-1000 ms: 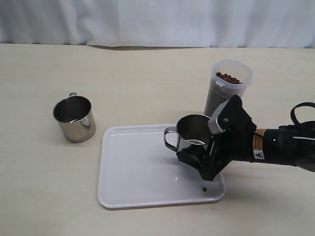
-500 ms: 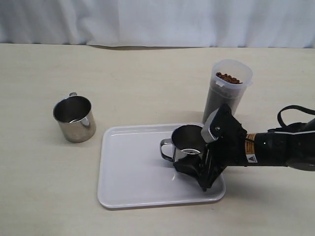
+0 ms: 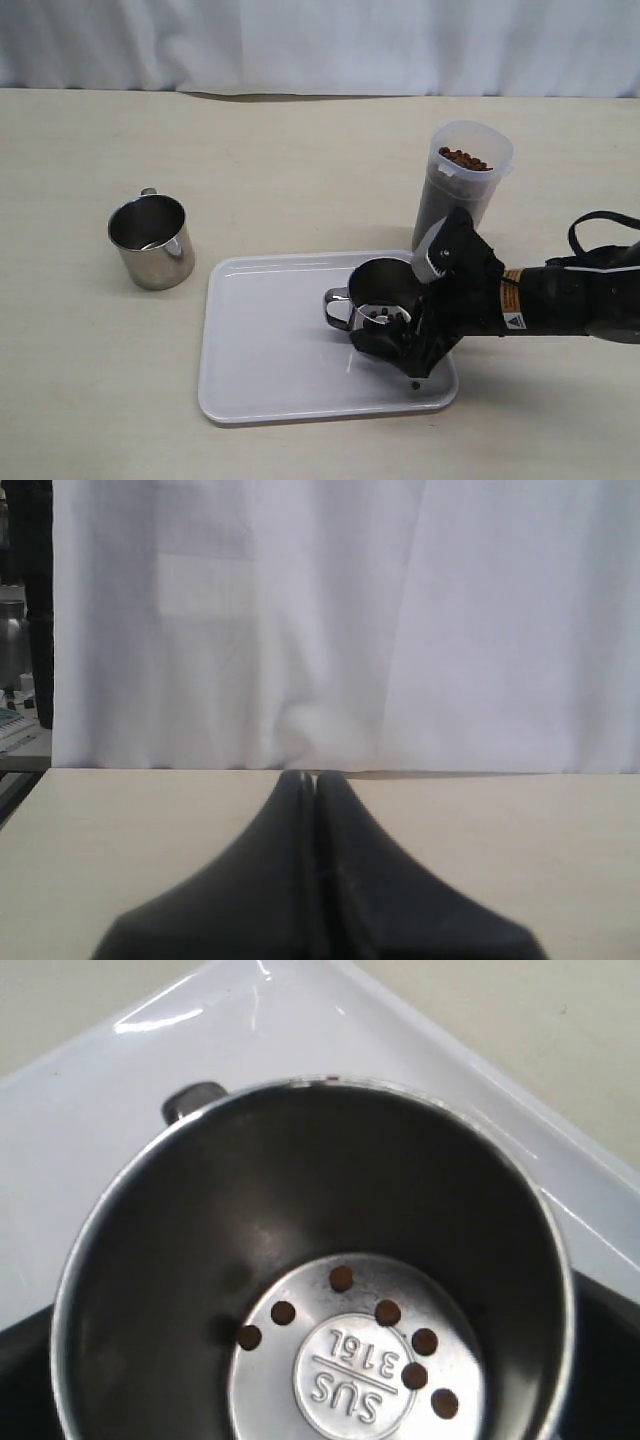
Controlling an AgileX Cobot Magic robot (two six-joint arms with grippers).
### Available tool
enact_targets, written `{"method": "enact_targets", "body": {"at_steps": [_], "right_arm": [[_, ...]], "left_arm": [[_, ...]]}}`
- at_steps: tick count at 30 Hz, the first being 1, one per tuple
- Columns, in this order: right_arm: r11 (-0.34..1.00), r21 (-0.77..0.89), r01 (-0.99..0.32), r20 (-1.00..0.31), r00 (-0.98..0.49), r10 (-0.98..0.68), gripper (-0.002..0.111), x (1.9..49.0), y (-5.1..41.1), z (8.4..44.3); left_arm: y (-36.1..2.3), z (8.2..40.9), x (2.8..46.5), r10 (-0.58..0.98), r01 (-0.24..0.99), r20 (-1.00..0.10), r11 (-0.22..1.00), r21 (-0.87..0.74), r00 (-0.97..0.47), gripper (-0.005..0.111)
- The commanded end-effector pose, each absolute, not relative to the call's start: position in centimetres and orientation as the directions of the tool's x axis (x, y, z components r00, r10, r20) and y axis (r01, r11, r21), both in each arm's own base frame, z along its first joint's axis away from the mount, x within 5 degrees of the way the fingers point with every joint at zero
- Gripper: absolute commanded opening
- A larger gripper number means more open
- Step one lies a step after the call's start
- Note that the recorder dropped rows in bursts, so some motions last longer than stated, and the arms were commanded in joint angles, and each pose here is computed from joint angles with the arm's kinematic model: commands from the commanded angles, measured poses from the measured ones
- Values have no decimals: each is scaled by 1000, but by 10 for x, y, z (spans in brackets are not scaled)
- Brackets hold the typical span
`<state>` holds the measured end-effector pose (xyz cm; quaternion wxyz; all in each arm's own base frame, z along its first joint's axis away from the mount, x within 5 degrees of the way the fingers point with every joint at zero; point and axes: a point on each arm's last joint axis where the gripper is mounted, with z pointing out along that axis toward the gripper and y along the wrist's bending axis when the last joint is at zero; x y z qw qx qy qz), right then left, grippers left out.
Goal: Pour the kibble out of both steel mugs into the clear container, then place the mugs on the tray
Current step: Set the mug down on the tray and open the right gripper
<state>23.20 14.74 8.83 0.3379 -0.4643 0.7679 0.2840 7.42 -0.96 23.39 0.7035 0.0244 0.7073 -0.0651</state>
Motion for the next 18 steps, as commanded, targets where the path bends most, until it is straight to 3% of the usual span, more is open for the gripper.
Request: {"method": "enact_targets", "body": {"at_steps": [1, 4, 9, 18], "right_arm": [[489, 162, -857, -770, -420, -481, 110, 235, 144, 102], [508, 170, -844, -752, -445, -487, 110, 233, 141, 111], [353, 143, -924, -766, -329, -552, 110, 221, 145, 123], [288, 142, -947, -766, -290, -573, 110, 212, 144, 136]], "left_arm": [[-9, 234, 74, -61, 124, -998, 990, -61, -6, 0], [-9, 234, 74, -61, 124, -998, 990, -61, -6, 0], [-9, 234, 74, -61, 124, -998, 990, -61, -6, 0], [-9, 234, 74, -61, 124, -998, 990, -61, -6, 0]]}}
